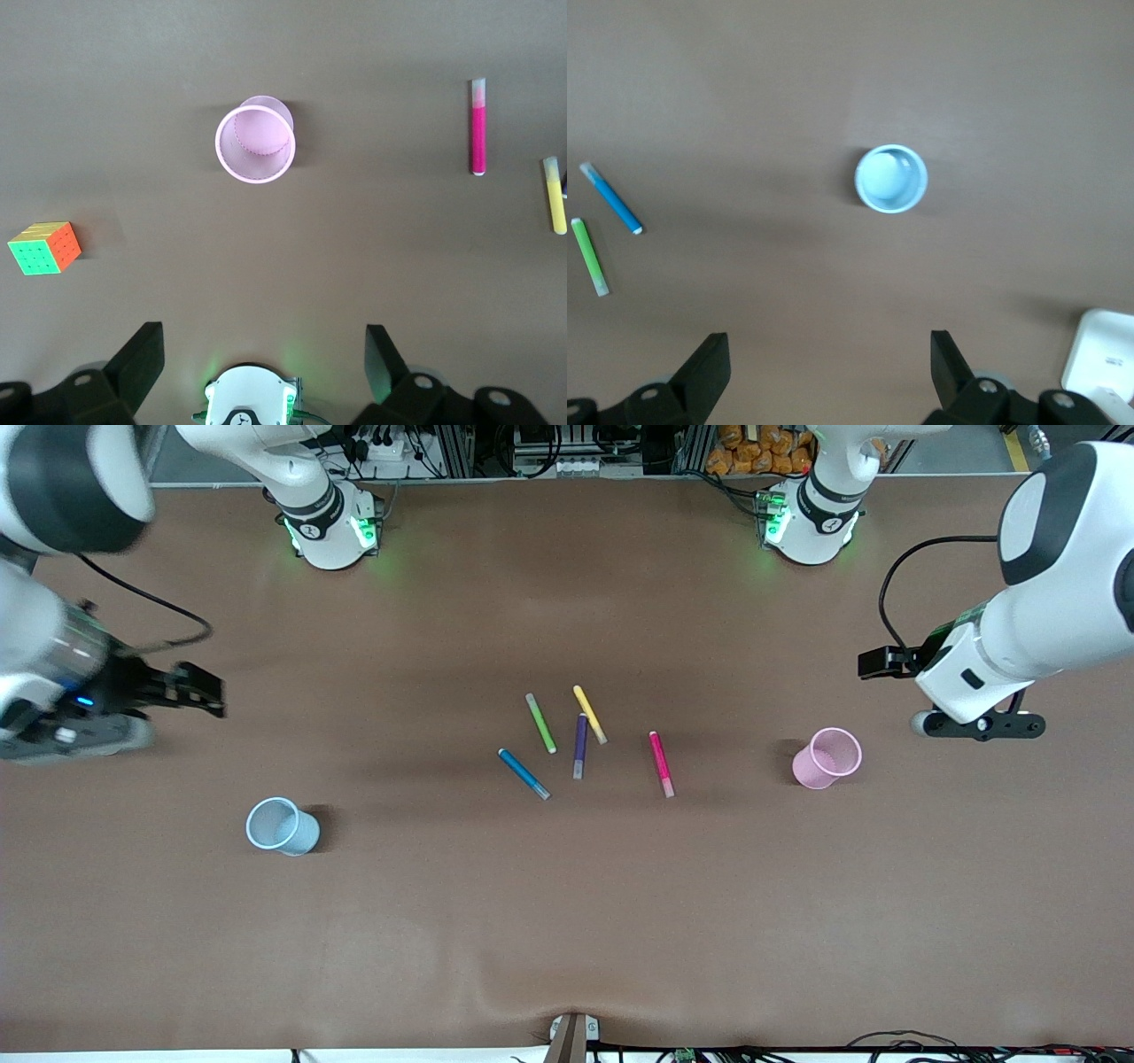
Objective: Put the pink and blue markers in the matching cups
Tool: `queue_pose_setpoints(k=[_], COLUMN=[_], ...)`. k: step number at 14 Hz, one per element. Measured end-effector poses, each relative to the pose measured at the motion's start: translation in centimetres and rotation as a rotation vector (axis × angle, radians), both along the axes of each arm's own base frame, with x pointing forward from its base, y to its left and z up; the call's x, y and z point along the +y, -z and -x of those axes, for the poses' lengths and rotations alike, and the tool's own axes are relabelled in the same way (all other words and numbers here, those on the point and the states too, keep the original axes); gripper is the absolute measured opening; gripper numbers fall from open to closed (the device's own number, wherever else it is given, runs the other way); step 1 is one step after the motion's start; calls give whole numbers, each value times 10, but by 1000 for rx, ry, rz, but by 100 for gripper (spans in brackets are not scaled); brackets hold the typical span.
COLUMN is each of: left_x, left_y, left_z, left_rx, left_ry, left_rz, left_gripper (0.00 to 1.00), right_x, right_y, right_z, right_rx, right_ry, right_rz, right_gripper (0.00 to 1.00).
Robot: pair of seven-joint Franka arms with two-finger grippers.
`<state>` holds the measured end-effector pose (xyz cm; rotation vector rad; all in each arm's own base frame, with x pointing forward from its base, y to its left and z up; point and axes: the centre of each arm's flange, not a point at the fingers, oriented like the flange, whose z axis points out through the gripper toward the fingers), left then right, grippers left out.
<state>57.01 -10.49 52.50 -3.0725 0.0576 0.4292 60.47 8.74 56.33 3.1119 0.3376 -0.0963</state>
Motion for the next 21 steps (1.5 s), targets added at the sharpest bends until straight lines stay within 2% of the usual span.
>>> queue_pose_setpoints(k=[4, 8, 9, 12, 13, 15, 17, 21], left_x=[-1, -7, -9, -15, -18, -21, -21, -32], left_y=[17, 35, 41, 61, 69, 85, 98, 112], left_z=[-5, -9, -10, -14, -16, -19, -21, -24], left_rx=[31, 64, 73, 116, 133, 166, 187, 209], left_ry=[-1, 9, 12, 7, 3, -5, -7, -11], left_rz=[3, 6, 7, 43, 59, 83, 88, 119], left_gripper=[100, 100, 100, 100, 100, 100, 100, 100], right_x=[80, 164, 179, 208, 214, 237, 259, 286], right_y=[28, 92, 102, 146, 169, 214, 247, 295], right_z=[6, 4, 6, 10, 13, 24, 32, 37], right_rx=[37, 45, 42, -14, -17, 16, 25, -18], right_ry=[-127, -239, -242, -244, -241, -234, -244, -272], right_rz=[13, 32, 30, -24, -47, -91, -105, -104], right_gripper=[100, 100, 100, 100, 100, 100, 100, 100])
